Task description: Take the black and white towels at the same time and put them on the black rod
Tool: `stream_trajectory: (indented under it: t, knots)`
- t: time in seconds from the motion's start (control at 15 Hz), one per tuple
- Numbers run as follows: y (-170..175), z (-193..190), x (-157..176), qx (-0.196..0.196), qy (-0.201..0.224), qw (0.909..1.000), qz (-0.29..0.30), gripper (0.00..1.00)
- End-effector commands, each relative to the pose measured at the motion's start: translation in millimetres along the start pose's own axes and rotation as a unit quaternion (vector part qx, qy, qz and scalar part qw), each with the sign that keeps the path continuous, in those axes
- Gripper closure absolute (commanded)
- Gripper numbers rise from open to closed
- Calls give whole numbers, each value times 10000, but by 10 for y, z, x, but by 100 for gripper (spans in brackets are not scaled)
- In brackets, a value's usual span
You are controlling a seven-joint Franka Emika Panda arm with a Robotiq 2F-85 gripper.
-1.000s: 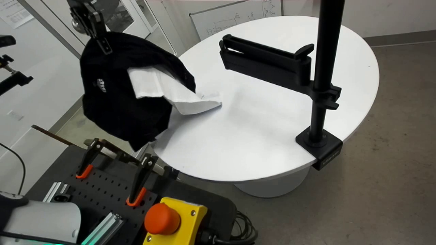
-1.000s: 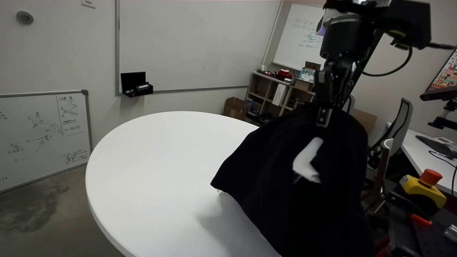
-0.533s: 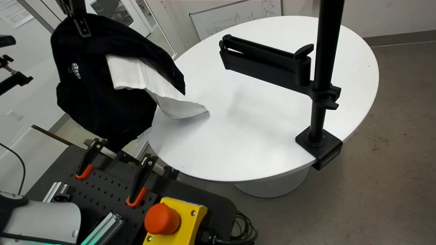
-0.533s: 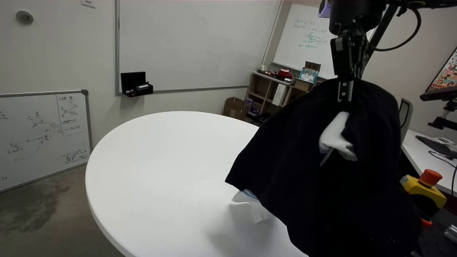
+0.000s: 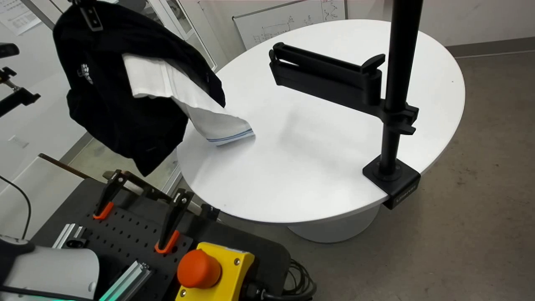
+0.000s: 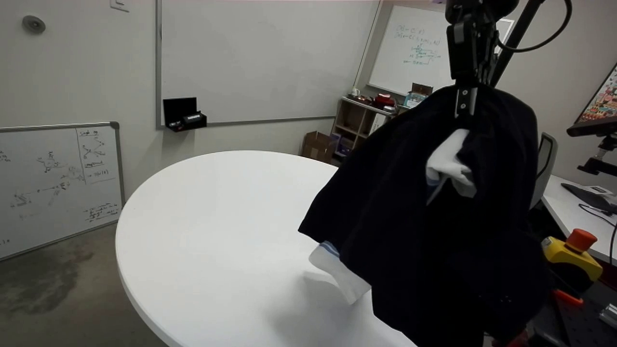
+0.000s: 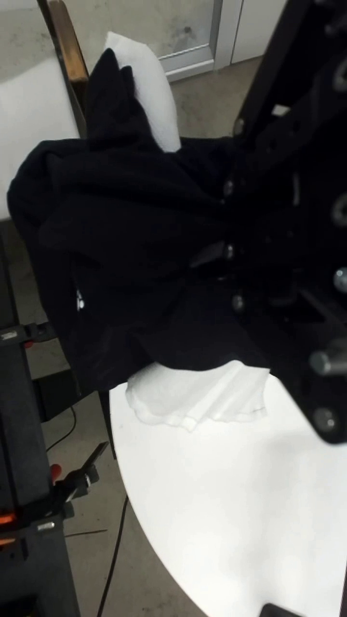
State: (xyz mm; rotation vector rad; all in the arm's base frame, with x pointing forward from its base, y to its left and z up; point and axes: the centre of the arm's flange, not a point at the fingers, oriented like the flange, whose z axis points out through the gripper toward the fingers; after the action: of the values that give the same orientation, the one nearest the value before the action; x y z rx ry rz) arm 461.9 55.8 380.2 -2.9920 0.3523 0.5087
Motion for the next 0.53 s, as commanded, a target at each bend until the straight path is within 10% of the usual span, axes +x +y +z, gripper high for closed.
stream_trajectory:
  t: [0.0,0.47]
  knots:
    - [87,-289,-124,203,455,9982,320,97]
    - [397,-915,-471,459,614,9971,6,97]
